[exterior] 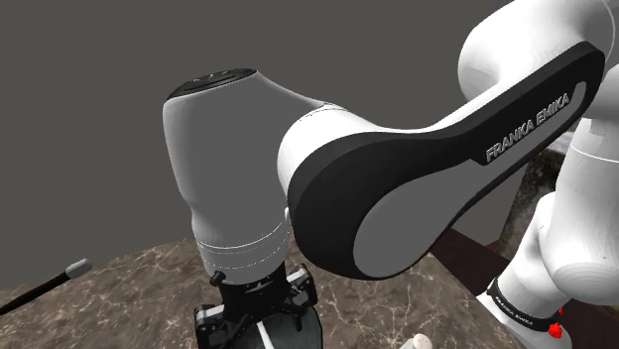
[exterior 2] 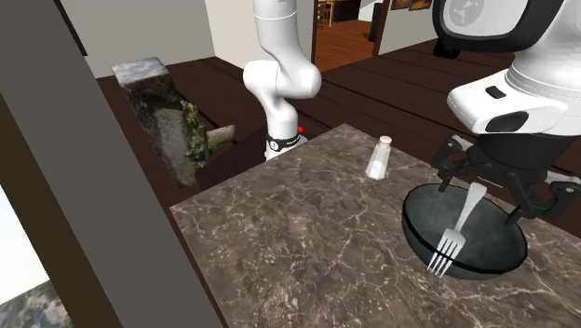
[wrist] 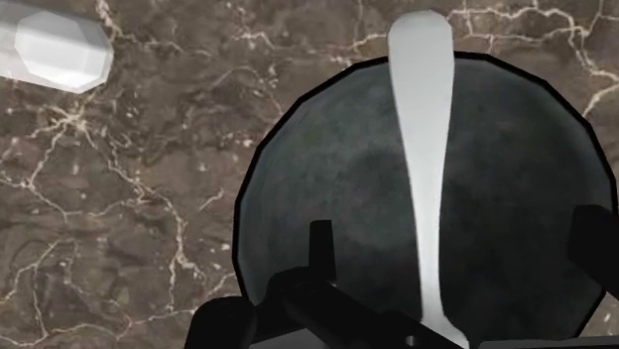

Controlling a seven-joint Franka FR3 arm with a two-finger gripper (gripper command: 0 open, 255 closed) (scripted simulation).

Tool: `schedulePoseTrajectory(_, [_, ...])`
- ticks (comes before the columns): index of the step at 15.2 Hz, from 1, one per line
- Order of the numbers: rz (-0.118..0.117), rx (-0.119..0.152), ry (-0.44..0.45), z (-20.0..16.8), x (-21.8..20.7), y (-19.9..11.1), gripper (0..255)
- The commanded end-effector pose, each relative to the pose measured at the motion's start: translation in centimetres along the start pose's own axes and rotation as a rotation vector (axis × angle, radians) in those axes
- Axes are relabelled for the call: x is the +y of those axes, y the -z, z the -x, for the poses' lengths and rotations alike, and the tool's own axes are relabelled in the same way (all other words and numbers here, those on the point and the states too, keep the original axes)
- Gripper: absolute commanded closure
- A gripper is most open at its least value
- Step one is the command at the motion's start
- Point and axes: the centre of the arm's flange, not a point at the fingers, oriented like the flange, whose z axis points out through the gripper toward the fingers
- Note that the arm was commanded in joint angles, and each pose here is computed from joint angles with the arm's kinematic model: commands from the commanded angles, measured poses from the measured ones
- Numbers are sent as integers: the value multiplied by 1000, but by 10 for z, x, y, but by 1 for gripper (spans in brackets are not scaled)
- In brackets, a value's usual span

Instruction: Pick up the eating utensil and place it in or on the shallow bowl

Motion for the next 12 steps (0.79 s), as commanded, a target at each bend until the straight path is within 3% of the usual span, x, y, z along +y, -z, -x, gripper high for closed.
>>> schedulePoseTrajectory(1, [0,0,0,0,0,13,0])
schedulePoseTrajectory(4, [0,0,0,0,0,50,0])
schedulePoseTrajectory(12, [0,0,0,0,0,50,0])
